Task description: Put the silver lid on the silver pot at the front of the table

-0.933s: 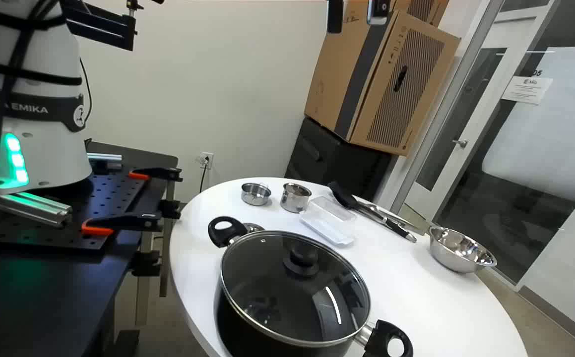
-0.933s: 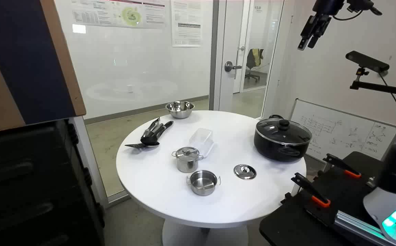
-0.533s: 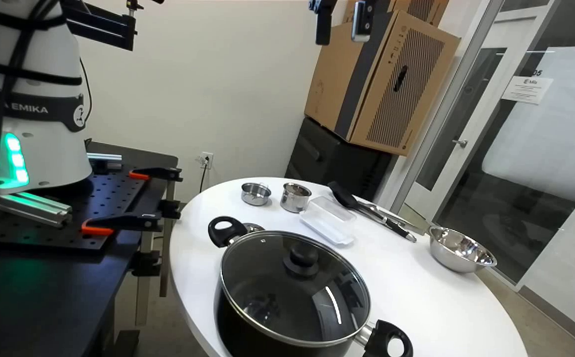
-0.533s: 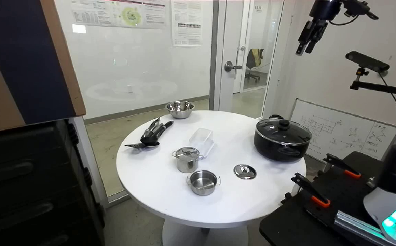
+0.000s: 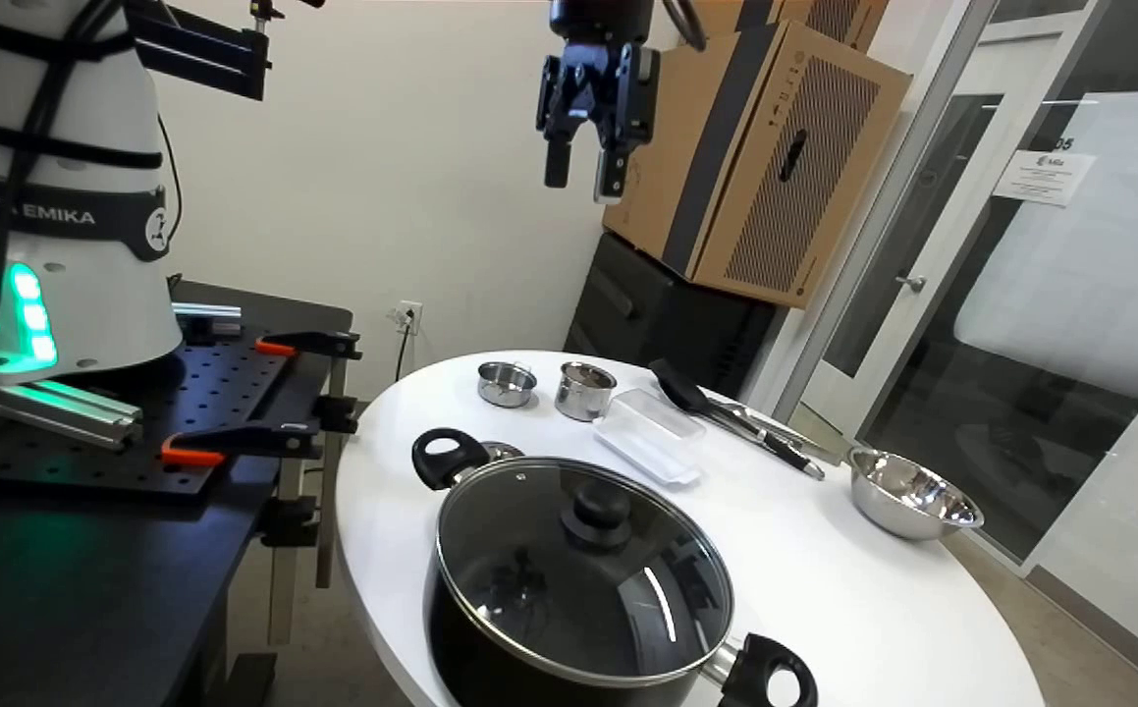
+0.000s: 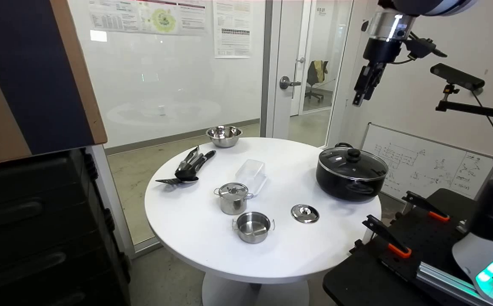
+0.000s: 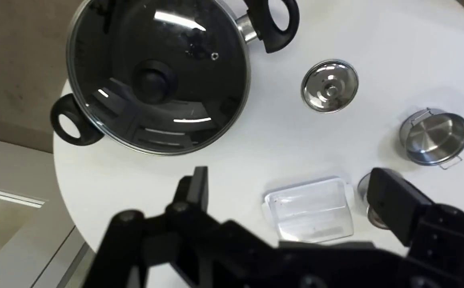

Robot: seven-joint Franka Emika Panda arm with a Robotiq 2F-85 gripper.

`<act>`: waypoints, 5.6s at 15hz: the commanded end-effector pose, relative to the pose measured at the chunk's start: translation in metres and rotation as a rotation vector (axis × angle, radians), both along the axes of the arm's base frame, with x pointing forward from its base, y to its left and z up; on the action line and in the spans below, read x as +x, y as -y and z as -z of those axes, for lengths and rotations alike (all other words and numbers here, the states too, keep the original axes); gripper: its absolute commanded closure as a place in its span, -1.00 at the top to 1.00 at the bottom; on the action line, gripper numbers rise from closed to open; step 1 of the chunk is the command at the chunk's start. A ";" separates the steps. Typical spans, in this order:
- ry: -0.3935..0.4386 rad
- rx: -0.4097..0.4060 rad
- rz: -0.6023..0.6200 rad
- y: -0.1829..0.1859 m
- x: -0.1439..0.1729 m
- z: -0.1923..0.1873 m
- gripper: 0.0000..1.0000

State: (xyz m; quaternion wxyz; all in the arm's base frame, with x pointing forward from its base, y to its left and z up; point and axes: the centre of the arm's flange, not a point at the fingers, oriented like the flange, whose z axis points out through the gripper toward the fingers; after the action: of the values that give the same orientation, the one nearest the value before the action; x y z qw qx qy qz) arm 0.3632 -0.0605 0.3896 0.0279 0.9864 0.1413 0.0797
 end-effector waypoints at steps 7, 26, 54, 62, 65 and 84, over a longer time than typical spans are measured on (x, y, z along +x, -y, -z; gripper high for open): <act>-0.152 -0.025 -0.071 -0.032 0.003 0.057 1.00; -0.189 0.015 -0.020 -0.115 0.052 0.215 1.00; -0.318 0.004 0.036 -0.139 0.088 0.333 0.89; -0.325 -0.004 0.040 -0.132 0.081 0.334 0.73; -0.330 -0.006 0.040 -0.132 0.078 0.335 0.12; -0.230 0.049 -0.083 -0.172 0.063 0.240 -0.91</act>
State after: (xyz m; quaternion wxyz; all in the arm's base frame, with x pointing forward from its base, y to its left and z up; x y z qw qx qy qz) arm 0.4444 0.0987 0.0928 -0.0076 0.9859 0.1559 -0.0595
